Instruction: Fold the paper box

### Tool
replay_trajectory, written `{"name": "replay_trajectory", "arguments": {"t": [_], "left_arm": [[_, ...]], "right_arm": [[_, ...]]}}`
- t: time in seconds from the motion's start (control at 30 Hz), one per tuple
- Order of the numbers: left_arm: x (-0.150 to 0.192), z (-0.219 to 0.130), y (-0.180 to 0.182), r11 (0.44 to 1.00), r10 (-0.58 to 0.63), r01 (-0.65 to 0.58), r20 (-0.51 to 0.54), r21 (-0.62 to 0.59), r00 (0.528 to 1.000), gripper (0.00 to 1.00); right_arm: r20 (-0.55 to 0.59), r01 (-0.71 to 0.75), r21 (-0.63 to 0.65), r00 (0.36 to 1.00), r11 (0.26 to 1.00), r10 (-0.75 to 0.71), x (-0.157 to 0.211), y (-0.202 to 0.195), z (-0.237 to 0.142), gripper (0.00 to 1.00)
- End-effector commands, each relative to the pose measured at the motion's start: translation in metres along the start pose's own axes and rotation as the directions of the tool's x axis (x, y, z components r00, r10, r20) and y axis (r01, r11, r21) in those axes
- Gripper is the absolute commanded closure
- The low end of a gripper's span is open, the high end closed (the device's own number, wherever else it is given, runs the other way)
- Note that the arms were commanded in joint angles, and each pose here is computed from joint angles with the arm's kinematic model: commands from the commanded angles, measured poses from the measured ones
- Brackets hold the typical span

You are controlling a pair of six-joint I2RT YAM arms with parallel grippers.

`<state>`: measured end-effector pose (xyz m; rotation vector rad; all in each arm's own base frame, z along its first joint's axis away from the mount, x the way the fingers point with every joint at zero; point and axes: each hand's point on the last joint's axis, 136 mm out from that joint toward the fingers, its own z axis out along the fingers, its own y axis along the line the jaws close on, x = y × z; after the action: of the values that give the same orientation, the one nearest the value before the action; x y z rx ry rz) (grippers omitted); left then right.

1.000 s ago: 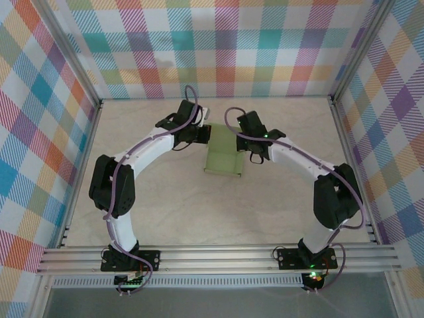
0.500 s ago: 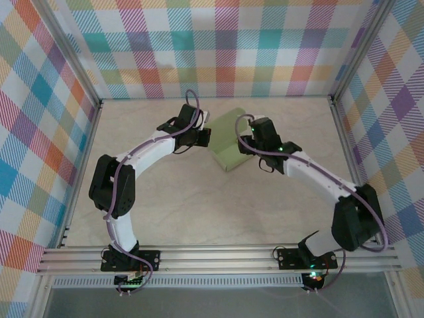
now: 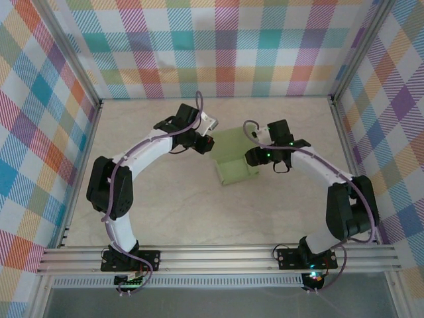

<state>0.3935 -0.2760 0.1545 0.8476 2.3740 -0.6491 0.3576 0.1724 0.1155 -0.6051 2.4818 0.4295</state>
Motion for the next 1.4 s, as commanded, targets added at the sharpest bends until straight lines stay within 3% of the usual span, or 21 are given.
{"name": "replay_trajectory", "arguments": {"t": [0.0, 0.27, 0.43, 0.7, 0.87, 1.13, 1.37], "left_arm": [[0.011, -0.02, -0.018, 0.988, 0.046, -0.042, -0.022, 0.147, 0.999, 1.0], [0.013, -0.026, -0.012, 0.991, 0.018, -0.017, -0.008, 0.135, 1.0, 1.0], [0.013, -0.021, -0.012, 0.988, 0.016, -0.015, -0.005, 0.153, 1.0, 1.0], [0.019, -0.017, -0.008, 0.991, 0.021, -0.017, -0.024, 0.135, 1.0, 1.0], [0.019, -0.019, -0.009, 0.991, 0.031, -0.029, -0.019, 0.132, 0.999, 1.0], [0.022, -0.017, -0.009, 0.989, 0.026, -0.02, -0.043, 0.147, 0.999, 1.0], [0.022, -0.017, -0.009, 0.989, 0.029, -0.023, -0.04, 0.148, 0.999, 1.0]], "right_arm": [[-0.046, 0.073, -0.091, 0.996, 0.993, -0.077, 0.001, 0.014, 0.007, 0.41], [-0.074, -0.107, -0.023, 0.992, 0.994, 0.105, 0.01, 0.006, 0.019, 0.56], [-0.064, -0.114, -0.01, 0.992, 0.993, 0.113, 0.023, 0.022, 0.027, 0.62], [-0.093, -0.148, 0.108, 0.983, 0.983, 0.159, 0.045, 0.004, 0.032, 0.83], [-0.061, -0.148, 0.101, 0.986, 0.984, 0.154, 0.043, 0.006, 0.024, 0.81], [-0.033, -0.154, 0.111, 0.987, 0.982, 0.159, 0.042, 0.002, 0.023, 0.68], [-0.083, -0.198, 0.125, 0.974, 0.972, 0.209, 0.051, -0.002, 0.034, 0.75]]}}
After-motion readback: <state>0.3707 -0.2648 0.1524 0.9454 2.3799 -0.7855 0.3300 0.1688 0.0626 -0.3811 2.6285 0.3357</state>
